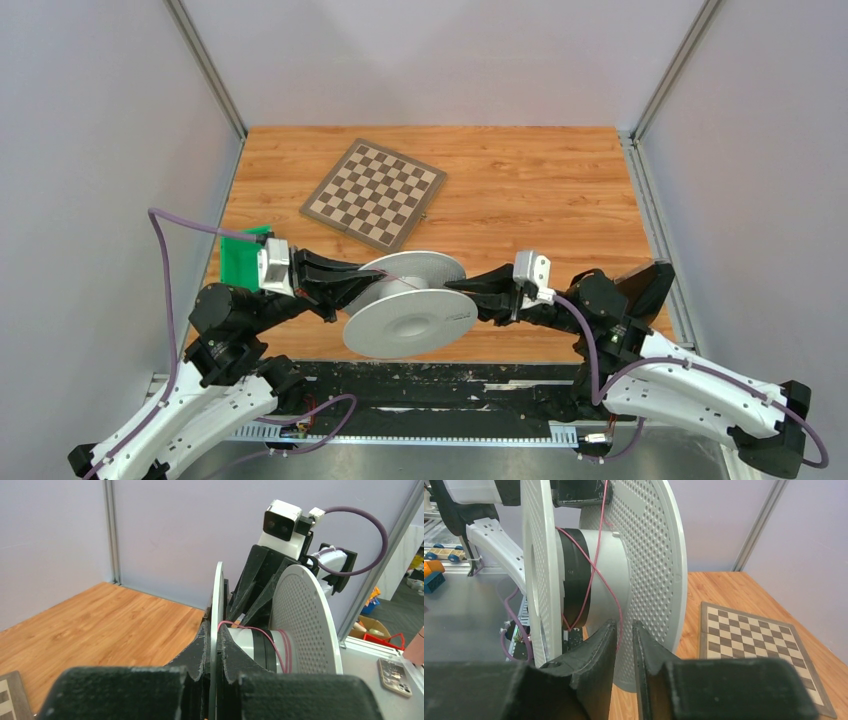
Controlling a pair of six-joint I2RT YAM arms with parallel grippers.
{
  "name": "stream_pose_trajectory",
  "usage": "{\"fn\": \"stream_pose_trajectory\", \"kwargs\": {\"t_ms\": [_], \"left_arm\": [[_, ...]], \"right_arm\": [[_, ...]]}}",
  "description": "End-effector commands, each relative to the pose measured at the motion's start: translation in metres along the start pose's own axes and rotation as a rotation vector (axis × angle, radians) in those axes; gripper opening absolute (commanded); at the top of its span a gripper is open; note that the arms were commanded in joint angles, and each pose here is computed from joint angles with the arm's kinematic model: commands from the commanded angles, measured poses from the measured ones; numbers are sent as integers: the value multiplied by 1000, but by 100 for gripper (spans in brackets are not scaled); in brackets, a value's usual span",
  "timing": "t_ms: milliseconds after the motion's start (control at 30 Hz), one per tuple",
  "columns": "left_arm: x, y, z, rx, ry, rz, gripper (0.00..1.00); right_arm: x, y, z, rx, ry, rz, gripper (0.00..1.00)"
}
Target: Wrap the cables
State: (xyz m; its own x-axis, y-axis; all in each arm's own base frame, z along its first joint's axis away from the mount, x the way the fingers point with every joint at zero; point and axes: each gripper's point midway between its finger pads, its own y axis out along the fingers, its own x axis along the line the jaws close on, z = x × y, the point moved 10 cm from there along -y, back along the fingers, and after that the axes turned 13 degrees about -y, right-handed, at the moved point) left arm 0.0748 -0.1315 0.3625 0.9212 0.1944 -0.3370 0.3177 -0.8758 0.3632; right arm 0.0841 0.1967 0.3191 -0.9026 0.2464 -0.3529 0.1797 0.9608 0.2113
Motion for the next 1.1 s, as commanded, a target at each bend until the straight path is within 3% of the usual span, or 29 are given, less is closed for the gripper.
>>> {"fn": "stream_pose_trajectory", "kwargs": {"t_ms": [0,367,767,1067], "left_arm": [[5,5,-27,-177,86,-106,0],[7,2,-27,-180,96,-131,0],[10,-3,-29,-180,118,-207,0],[13,-8,-29,-169,65,-295,0]], "right_arm": [[11,-7,5,11,19,-56,23],[15,-33,8,44,38,14,30],[1,-48,21,282,163,299,37],[-6,-63,-3,248,297,463,38]]}}
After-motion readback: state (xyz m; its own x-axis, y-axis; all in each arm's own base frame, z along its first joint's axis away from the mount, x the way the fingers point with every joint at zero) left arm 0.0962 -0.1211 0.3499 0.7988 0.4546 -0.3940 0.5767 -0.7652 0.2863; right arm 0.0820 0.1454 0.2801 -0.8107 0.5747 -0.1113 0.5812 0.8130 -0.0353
